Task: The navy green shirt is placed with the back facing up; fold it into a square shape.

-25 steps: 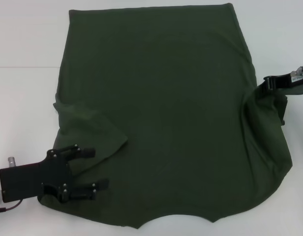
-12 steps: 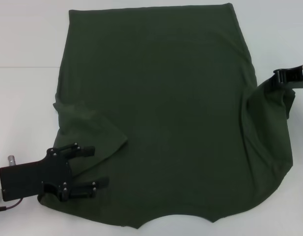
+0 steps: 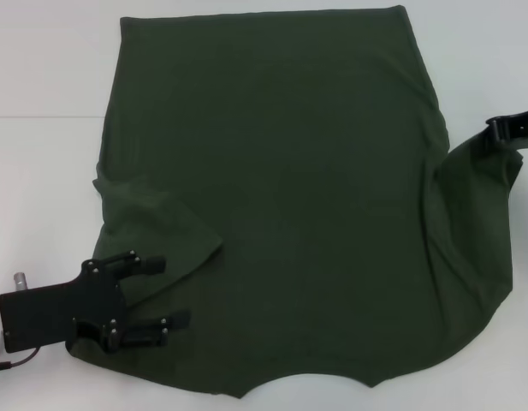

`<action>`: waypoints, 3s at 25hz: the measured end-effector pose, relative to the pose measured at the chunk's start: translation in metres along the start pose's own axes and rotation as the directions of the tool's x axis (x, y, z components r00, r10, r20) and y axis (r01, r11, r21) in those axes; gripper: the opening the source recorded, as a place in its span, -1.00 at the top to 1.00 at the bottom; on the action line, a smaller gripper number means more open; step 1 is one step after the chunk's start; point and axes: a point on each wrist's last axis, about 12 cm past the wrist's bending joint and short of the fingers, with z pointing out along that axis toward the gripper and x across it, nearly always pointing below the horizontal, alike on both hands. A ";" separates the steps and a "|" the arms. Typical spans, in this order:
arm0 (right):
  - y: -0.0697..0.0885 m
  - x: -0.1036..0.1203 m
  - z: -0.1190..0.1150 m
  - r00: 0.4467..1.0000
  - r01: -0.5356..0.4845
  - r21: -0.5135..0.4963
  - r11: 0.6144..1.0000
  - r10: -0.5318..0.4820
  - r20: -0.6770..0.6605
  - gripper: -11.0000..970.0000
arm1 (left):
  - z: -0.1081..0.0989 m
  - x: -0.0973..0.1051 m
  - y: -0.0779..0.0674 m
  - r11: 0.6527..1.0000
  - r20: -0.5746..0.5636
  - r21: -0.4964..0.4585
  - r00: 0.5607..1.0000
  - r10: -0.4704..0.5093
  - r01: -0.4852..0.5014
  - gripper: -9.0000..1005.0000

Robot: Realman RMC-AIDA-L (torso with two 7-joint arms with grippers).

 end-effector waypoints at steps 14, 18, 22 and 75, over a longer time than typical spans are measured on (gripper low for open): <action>-0.037 0.022 -0.014 0.997 -0.074 0.056 0.996 0.074 0.001 0.94 | 0.001 0.000 0.000 1.000 0.002 0.003 1.000 -0.011 0.011 -0.76; -0.041 0.023 -0.018 0.997 -0.079 0.065 0.995 0.078 0.010 0.94 | 0.002 0.000 -0.001 1.000 0.003 0.003 1.000 -0.011 0.011 -0.76; -0.044 0.024 -0.022 0.997 -0.078 0.070 0.994 0.078 0.006 0.94 | 0.001 0.000 -0.001 1.000 0.002 0.002 1.000 -0.011 0.011 -0.76; -0.016 0.057 0.016 0.958 -0.225 -0.409 0.884 0.277 0.071 -0.61 | 0.005 0.007 -0.009 0.999 0.021 -0.003 0.999 -0.043 0.043 -0.76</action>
